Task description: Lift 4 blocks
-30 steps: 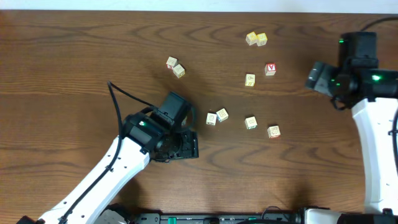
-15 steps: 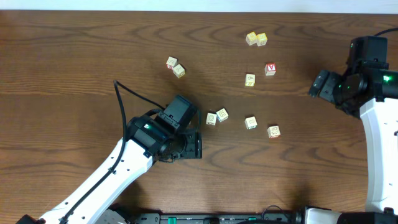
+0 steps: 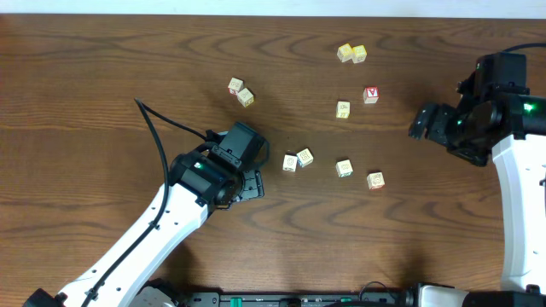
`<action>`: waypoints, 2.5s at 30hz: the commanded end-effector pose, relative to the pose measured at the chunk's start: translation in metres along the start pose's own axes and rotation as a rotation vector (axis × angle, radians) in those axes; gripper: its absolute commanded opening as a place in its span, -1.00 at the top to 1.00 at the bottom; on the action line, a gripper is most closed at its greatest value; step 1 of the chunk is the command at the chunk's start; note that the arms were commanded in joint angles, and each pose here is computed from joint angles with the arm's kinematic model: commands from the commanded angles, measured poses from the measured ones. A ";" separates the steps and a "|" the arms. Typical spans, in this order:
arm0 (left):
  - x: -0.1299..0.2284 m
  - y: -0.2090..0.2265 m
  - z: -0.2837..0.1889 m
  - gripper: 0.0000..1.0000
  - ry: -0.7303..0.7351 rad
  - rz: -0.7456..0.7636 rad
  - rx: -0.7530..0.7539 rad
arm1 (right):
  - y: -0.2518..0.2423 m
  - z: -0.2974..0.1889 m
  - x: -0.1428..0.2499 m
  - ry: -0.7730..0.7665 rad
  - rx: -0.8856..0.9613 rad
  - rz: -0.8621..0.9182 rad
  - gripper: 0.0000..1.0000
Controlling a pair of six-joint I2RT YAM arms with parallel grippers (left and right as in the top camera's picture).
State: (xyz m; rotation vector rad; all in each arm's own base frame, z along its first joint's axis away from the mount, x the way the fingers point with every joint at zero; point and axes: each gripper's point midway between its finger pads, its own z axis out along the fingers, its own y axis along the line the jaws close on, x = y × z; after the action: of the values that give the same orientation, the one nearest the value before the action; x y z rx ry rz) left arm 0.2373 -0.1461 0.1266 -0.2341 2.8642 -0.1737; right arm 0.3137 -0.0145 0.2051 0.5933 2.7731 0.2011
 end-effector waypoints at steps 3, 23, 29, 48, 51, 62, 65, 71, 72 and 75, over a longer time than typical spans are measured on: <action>0.000 0.008 0.005 -0.45 -0.003 -0.016 -0.035 | 0.014 -0.007 -0.001 -0.012 -0.067 0.009 -0.99; -0.024 0.047 0.004 -0.44 -0.072 -0.184 -0.145 | -0.059 -0.018 -0.034 -0.195 0.292 0.169 -0.99; -0.027 0.051 0.005 -0.44 -0.048 -0.222 -0.116 | -0.057 -0.018 -0.041 -0.222 0.269 0.178 -0.99; -0.027 0.091 0.005 -0.45 0.065 -0.252 -0.098 | -0.002 -0.009 -0.029 -0.126 -0.010 0.141 -0.99; -0.027 0.091 0.005 -0.45 0.066 -0.251 -0.098 | 0.003 -0.009 -0.027 -0.114 -0.039 0.138 -0.99; -0.021 0.092 0.004 -0.45 0.088 -0.249 -0.105 | 0.022 -0.010 -0.021 -0.069 -0.144 0.131 -0.99; -0.019 0.093 0.004 -0.45 0.096 -0.249 -0.107 | 0.025 -0.010 -0.019 -0.060 -0.163 0.129 -0.99; -0.017 0.089 0.004 -0.45 0.113 -0.207 -0.082 | 0.026 -0.010 -0.017 -0.050 -0.164 0.130 -0.99; -0.017 0.089 0.004 -0.45 0.113 -0.207 -0.082 | 0.025 -0.010 -0.017 -0.049 -0.164 0.130 -0.99; -0.017 0.089 0.004 -0.45 0.113 -0.207 -0.082 | 0.025 -0.010 -0.014 -0.040 -0.160 0.126 -0.98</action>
State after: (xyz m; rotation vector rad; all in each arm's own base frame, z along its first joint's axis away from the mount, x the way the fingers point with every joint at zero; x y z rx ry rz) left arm 0.2464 -0.0582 0.1203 -0.5696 2.9295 -0.1219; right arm 0.3328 -0.0063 0.2153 0.7485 2.6599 0.4081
